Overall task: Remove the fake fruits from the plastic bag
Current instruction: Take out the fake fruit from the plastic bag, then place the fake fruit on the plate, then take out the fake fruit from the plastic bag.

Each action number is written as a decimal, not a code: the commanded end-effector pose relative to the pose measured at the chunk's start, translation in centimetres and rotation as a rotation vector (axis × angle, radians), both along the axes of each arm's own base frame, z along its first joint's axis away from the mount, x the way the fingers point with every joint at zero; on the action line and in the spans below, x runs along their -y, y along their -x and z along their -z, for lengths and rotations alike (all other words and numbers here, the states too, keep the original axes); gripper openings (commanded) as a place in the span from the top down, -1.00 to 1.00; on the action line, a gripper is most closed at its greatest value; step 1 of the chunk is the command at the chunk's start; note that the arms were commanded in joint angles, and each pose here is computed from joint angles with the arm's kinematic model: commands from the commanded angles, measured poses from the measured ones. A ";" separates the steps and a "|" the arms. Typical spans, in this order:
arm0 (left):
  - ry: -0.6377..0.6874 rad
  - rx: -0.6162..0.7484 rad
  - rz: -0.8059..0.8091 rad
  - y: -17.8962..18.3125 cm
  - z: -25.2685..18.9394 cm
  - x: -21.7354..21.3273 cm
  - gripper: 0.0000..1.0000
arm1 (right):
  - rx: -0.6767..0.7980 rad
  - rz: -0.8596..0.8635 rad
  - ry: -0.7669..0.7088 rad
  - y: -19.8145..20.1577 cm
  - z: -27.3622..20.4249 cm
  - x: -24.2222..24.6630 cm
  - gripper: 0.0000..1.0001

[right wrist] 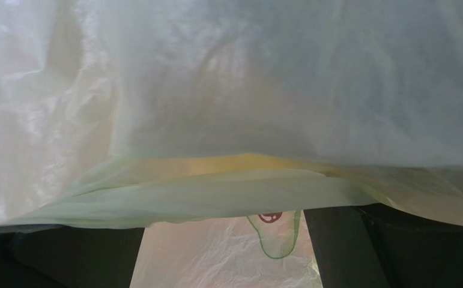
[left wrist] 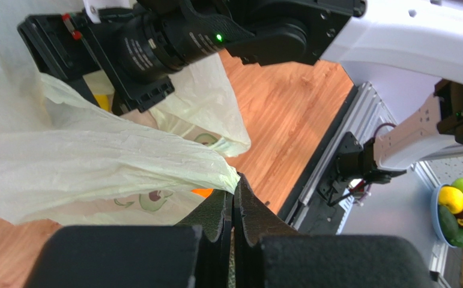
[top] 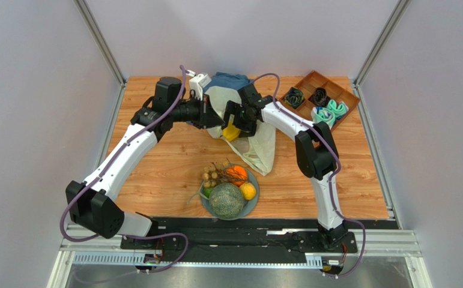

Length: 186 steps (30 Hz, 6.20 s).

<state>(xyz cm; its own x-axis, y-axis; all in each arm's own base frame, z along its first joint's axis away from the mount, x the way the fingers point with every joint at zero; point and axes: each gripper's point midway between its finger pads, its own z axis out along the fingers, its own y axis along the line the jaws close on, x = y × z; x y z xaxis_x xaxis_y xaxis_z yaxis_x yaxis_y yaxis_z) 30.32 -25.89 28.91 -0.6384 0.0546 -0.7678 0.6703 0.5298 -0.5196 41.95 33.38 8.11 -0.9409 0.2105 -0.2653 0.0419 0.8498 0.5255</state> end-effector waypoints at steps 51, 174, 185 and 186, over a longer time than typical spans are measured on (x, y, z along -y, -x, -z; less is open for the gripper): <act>-0.059 0.231 -0.094 -9.8 -3.8 1.1 1.00 | 0.511 -1.146 0.102 16.4 -9.4 11.3 1.00; 0.014 0.278 0.086 -2.5 -6.1 2.2 1.00 | 0.504 -0.769 0.544 -4.1 -1.2 12.1 0.70; 0.023 0.258 0.145 -1.4 -5.3 3.1 1.00 | 0.494 -0.829 0.361 -4.8 -1.0 8.2 -0.23; 0.024 0.259 0.150 -1.3 -5.3 3.2 1.00 | 0.445 -0.840 0.362 -4.6 0.6 8.4 -0.25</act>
